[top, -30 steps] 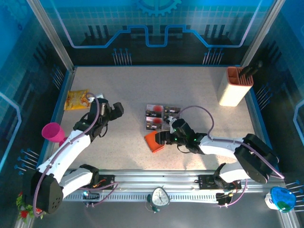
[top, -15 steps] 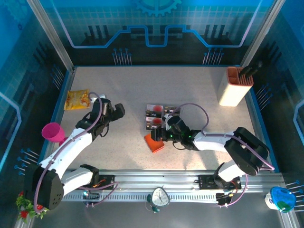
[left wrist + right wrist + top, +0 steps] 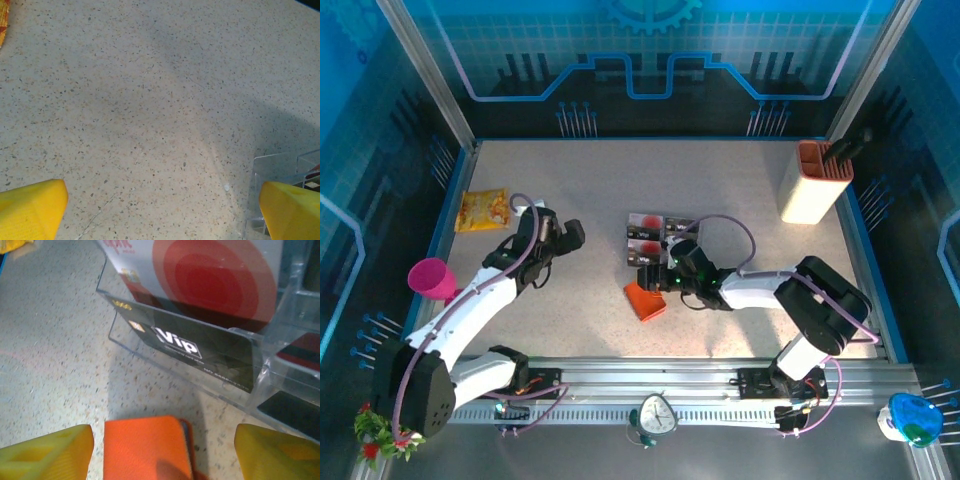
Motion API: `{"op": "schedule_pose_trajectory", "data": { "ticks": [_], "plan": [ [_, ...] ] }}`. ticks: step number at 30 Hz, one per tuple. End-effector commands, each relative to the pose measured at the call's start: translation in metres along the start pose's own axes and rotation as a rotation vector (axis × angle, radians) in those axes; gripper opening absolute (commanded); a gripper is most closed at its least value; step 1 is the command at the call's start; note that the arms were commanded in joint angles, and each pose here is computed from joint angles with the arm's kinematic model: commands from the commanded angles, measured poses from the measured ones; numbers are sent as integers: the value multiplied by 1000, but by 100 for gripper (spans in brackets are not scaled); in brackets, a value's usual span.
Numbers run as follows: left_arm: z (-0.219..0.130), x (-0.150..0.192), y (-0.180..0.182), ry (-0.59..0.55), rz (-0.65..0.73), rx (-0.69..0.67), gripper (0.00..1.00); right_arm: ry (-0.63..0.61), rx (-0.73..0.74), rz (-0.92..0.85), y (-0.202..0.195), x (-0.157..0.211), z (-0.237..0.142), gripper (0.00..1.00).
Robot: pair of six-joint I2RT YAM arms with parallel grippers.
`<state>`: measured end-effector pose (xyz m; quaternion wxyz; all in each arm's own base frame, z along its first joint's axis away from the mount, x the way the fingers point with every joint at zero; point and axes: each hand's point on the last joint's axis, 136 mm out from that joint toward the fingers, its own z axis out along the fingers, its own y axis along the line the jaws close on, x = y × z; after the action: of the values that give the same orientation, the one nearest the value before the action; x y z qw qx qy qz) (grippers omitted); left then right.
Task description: Put the credit cards into the card holder
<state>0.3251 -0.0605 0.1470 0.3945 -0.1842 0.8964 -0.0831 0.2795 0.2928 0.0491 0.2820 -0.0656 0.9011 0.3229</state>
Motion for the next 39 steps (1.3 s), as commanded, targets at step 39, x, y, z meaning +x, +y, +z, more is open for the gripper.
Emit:
{"op": "schedule_pose_trajectory", "data": {
  "ticks": [39],
  "plan": [
    [-18,75,-25,208,-138,144,99,33,-74,343,-36,32,-100,53]
  ]
}}
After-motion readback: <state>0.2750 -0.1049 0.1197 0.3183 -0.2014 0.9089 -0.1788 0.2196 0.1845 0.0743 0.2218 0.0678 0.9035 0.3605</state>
